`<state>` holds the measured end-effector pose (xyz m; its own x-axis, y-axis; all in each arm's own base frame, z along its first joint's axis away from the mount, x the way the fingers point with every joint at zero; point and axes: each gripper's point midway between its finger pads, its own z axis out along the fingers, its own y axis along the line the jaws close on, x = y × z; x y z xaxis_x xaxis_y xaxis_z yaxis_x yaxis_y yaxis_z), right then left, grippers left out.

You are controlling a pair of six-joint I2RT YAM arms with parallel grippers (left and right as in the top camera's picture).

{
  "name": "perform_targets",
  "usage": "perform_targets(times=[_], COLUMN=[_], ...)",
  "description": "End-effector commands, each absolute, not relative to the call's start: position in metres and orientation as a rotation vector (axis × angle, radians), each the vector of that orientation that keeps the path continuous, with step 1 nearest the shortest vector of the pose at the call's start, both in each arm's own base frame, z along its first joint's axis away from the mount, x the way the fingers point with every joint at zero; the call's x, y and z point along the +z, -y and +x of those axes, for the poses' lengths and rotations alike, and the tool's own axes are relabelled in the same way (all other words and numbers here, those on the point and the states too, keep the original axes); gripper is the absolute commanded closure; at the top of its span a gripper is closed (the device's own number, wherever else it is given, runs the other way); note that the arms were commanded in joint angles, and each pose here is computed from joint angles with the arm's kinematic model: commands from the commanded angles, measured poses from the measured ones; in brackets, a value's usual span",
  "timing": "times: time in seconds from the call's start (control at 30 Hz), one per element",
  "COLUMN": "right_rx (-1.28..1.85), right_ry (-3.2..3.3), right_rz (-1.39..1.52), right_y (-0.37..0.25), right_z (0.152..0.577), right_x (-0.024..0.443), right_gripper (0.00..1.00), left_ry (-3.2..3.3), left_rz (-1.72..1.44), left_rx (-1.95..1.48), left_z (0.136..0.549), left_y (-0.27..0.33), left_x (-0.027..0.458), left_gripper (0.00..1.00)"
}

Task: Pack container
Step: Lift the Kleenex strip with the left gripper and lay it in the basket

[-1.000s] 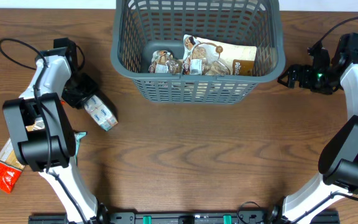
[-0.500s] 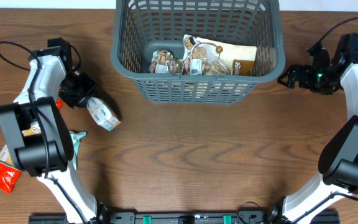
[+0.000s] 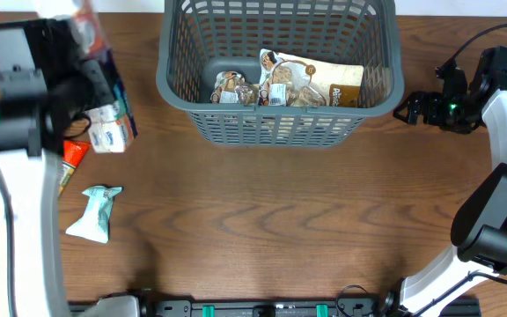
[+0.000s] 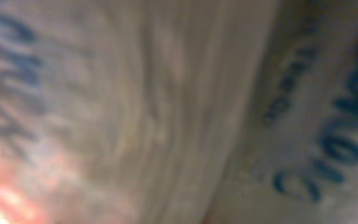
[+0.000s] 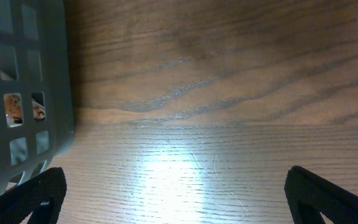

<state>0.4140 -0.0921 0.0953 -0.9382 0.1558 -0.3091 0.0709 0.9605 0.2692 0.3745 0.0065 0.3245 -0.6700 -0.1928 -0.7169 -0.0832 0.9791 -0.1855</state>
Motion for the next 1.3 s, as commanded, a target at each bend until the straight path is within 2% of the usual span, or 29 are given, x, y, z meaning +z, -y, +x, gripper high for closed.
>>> perform_targets(times=[0.0,0.13,0.3,0.43,0.57,0.7,0.87,1.13,1.27], right_rx=[0.370,0.370,0.369,0.369,0.369,0.367,0.366,0.366,0.366], right_ry=[-2.793,-2.792,-2.793,-2.792,-2.793,-2.792,-2.792,-2.792,-2.793], right_rz=[0.126,0.126,0.121,0.115,0.111,0.108,0.100,0.100,0.100], right_y=[0.085,0.085,0.085,0.085,0.085,0.085,0.085,0.085,0.085], right_z=[0.413,0.414,0.413,0.414,0.413,0.414,0.414,0.413,0.413], right_x=[0.091,0.091,0.091,0.091,0.091,0.091,0.091,0.091,0.091], right_gripper=[0.01,0.01,0.01,0.01,0.01,0.01,0.01,0.01,0.01], left_ry=[-2.112,-1.853,-1.616,-1.501,-1.425,-1.421,-1.537,-1.740,-1.839], left_rz=[0.220,0.599,0.944,1.015,1.055,1.102,1.181,1.328,1.390], left_rx=[-0.063,0.012,0.106,0.131,0.185,0.215,0.186,0.117,0.086], left_z=[0.361,0.343,0.339,0.359,0.397,0.438,0.478,0.491,0.485], left_y=[0.027,0.082,0.137,0.166,0.184,0.200,0.217,0.231,0.228], left_x=[0.382,0.429,0.445,0.451,0.445,0.414,0.342,0.238,0.201], left_gripper=[0.94,0.94,0.94,0.94,0.94,0.94,0.94,0.94,0.71])
